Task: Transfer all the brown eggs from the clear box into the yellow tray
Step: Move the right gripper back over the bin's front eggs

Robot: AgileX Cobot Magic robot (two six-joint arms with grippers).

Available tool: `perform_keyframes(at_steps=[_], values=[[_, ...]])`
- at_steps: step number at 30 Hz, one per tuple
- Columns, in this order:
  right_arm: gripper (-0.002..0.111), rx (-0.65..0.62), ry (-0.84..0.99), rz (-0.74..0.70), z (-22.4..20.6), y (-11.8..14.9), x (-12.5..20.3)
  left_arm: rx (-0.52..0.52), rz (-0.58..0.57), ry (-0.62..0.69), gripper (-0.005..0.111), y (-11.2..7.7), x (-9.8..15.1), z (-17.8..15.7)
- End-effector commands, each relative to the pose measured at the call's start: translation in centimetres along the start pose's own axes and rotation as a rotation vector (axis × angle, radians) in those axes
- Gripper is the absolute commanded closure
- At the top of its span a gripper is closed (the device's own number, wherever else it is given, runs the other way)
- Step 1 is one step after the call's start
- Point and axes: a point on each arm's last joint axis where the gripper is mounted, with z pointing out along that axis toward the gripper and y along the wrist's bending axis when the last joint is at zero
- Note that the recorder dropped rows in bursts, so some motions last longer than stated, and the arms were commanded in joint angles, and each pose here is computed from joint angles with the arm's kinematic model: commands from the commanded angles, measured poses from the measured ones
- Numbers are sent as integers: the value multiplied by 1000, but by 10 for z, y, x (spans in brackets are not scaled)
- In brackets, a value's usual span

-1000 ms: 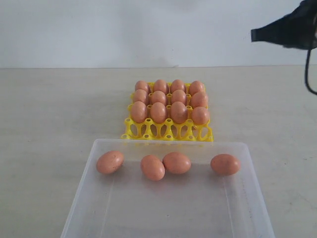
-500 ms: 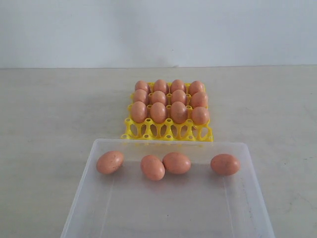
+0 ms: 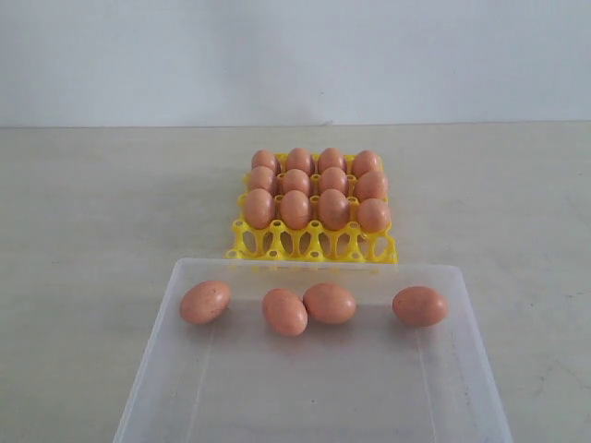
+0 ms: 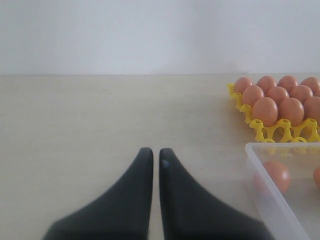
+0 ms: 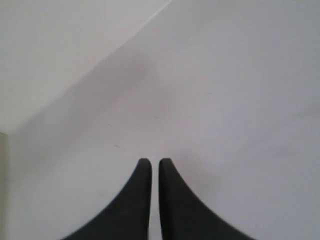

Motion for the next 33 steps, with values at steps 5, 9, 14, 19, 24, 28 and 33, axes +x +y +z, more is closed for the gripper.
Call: perform_keyframes(at_steps=[5, 9, 14, 19, 24, 28, 33], values=[[107, 673, 714, -493, -38, -63, 42, 9, 3, 1, 103, 0, 1, 0], [107, 1230, 998, 215, -79, -63, 94, 9, 3, 1, 103, 0, 1, 0], [107, 841, 1390, 652, -72, -15, 181, 9, 3, 1, 103, 0, 1, 0], [107, -42, 1552, 1125, -36, 76, 224, 9, 3, 1, 103, 0, 1, 0], [107, -570, 1186, 1163, 6, 137, 200, 9, 3, 2, 103, 0, 1, 0], [107, -846, 1165, 958, 33, 190, 177, 9, 3, 2, 103, 0, 1, 0], [107, -1020, 1145, 620, 69, 259, 163, 9, 3, 2, 103, 0, 1, 0]])
